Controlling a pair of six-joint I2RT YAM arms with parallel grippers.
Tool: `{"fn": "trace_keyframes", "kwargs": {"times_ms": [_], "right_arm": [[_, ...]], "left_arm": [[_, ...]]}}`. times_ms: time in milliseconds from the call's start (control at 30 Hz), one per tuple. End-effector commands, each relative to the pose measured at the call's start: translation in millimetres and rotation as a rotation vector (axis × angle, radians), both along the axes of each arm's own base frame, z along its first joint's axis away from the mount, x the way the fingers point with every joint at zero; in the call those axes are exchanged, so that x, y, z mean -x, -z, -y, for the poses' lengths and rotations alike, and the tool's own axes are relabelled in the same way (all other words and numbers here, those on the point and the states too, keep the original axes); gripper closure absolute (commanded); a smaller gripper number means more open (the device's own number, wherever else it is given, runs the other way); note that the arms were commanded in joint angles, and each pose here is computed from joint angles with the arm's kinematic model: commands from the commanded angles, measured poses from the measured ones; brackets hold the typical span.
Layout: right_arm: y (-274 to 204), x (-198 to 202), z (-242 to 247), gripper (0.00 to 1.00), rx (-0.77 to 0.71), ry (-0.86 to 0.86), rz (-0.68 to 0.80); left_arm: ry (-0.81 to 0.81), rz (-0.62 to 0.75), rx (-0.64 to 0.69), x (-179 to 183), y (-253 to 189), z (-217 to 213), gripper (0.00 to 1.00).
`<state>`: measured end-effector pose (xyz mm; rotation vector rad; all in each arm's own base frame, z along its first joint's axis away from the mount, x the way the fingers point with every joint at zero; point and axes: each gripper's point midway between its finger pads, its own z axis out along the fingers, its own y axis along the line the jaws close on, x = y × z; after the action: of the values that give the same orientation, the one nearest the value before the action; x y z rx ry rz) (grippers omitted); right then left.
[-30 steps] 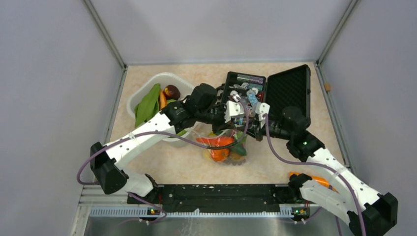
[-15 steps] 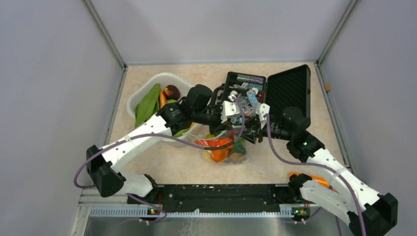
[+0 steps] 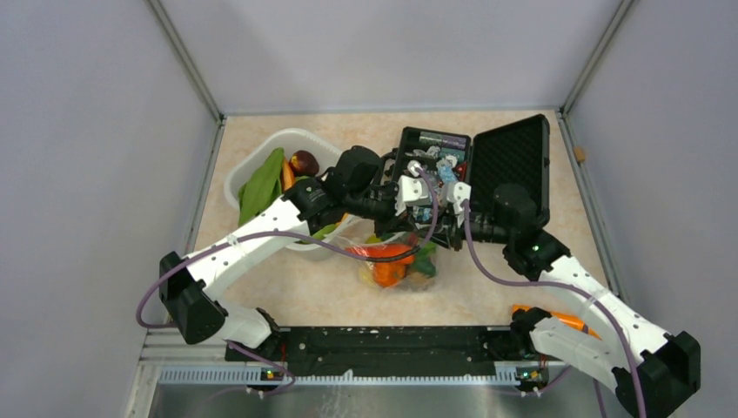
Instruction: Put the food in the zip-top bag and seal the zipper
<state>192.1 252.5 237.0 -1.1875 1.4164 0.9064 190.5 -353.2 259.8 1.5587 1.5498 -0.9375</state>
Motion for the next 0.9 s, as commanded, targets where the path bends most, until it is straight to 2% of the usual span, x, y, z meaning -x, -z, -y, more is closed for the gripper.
{"fn": "trace_keyframes", "kwargs": {"times_ms": [0, 67, 100, 400, 733, 833, 867], "right_arm": [[-23, 2, -5, 0.86, -0.027, -0.031, 0.066], [-25, 2, -5, 0.99, -0.030, -0.031, 0.069], [-24, 2, -5, 1.00, -0.029, -0.028, 0.067], [-29, -10, 8, 1.00, -0.058, 0.115, 0.087], [-26, -4, 9, 1.00, -0.098, 0.120, 0.062], [-27, -1, 7, 1.00, -0.105, 0.097, 0.059], [-28, -1, 7, 1.00, -0.109, 0.096, 0.059]], "left_arm": [[0.016, 0.056, 0.061, -3, -28, 5, 1.00], [0.013, 0.059, 0.060, -3, -29, 4, 1.00], [0.009, 0.061, 0.058, -4, -29, 4, 1.00], [-0.070, 0.098, -0.035, -12, -10, -17, 1.00], [-0.165, 0.140, -0.038, -15, -6, -47, 1.00], [-0.167, 0.129, -0.009, -13, -11, -44, 0.92], [-0.164, 0.121, 0.006, -13, -13, -41, 0.78]]}}
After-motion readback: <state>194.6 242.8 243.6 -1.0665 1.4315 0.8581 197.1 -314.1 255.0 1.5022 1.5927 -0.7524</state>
